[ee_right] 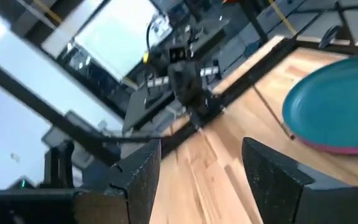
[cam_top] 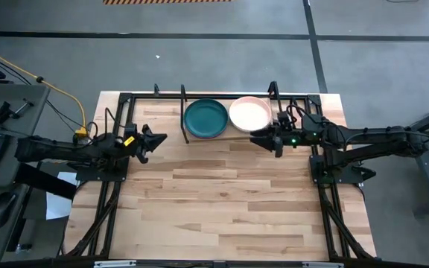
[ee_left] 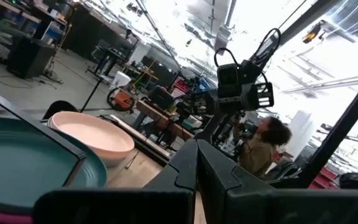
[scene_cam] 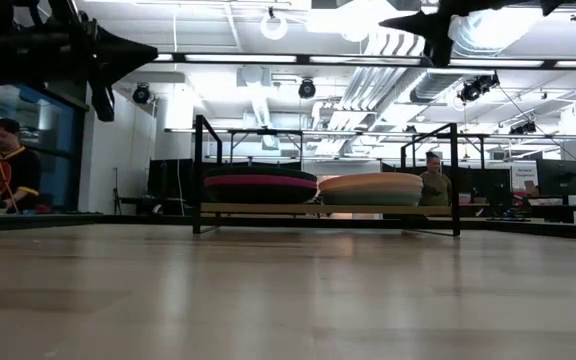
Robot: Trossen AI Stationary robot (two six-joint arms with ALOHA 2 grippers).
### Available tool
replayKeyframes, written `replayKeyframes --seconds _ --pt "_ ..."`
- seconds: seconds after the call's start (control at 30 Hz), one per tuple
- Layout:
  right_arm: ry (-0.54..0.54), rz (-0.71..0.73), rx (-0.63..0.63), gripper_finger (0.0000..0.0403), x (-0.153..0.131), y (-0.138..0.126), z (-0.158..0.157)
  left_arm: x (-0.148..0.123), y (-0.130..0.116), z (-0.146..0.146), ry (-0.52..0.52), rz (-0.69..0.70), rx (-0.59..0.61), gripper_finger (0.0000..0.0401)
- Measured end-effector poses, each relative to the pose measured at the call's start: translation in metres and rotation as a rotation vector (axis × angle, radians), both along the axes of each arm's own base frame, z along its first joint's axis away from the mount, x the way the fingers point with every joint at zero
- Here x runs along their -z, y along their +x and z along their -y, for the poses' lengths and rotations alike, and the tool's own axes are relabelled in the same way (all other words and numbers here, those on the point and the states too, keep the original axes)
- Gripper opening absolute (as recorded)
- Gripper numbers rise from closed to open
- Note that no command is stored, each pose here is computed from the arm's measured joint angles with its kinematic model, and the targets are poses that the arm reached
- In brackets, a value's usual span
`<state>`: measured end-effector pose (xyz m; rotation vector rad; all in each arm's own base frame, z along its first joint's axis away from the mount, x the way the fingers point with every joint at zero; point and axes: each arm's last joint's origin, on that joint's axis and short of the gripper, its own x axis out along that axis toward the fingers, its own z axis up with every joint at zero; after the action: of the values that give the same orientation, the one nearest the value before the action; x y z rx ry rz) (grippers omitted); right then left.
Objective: Place and stack plates onto a shelf
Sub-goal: Return to Home Position
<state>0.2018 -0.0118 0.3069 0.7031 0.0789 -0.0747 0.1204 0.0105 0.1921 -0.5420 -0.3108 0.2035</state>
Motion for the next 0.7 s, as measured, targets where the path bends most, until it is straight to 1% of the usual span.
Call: replayKeyframes --seconds 0.1,0.2,0.27,0.33,0.43,0.47,0.5,0.6,0.7 --pt "-0.032 -0.055 -0.039 0.0195 0.002 -0.009 -0.005 0.0 0.0 0.0 -0.007 0.0 0.002 0.0" --pt "-0.07 -0.095 -0.071 0.0159 0.004 -0.021 -0.01 0.0 0.0 0.0 -0.09 0.022 0.031 0.0" --pt "-0.095 -0.085 -0.096 0.0123 0.007 -0.03 -0.014 0.0 0.0 0.0 -0.117 0.028 0.038 0.0" --pt "-0.117 -0.053 -0.118 0.0082 0.014 -0.041 -0.018 0.001 0.0 0.0 -0.119 0.027 0.039 0.0" --pt "-0.125 0.015 -0.121 0.0019 0.036 -0.054 -0.021 0.001 0.0 0.0 -0.12 0.023 0.038 0.0" --pt "-0.125 0.046 -0.12 0.001 0.045 -0.058 -0.022 0.001 0.0 0.0 -0.12 0.022 0.038 0.0" --pt "-0.118 0.086 -0.119 0.0009 0.054 -0.062 -0.022 0.001 0.0 0.0 -0.12 0.022 0.038 0.0" --pt "-0.09 0.19 -0.104 0.0022 0.075 -0.074 -0.02 0.001 0.0 0.0 -0.119 0.022 0.039 0.0" --pt "-0.09 0.234 -0.085 0.0014 0.09 -0.083 -0.017 0.001 0.001 0.0 -0.119 0.021 0.04 0.0"
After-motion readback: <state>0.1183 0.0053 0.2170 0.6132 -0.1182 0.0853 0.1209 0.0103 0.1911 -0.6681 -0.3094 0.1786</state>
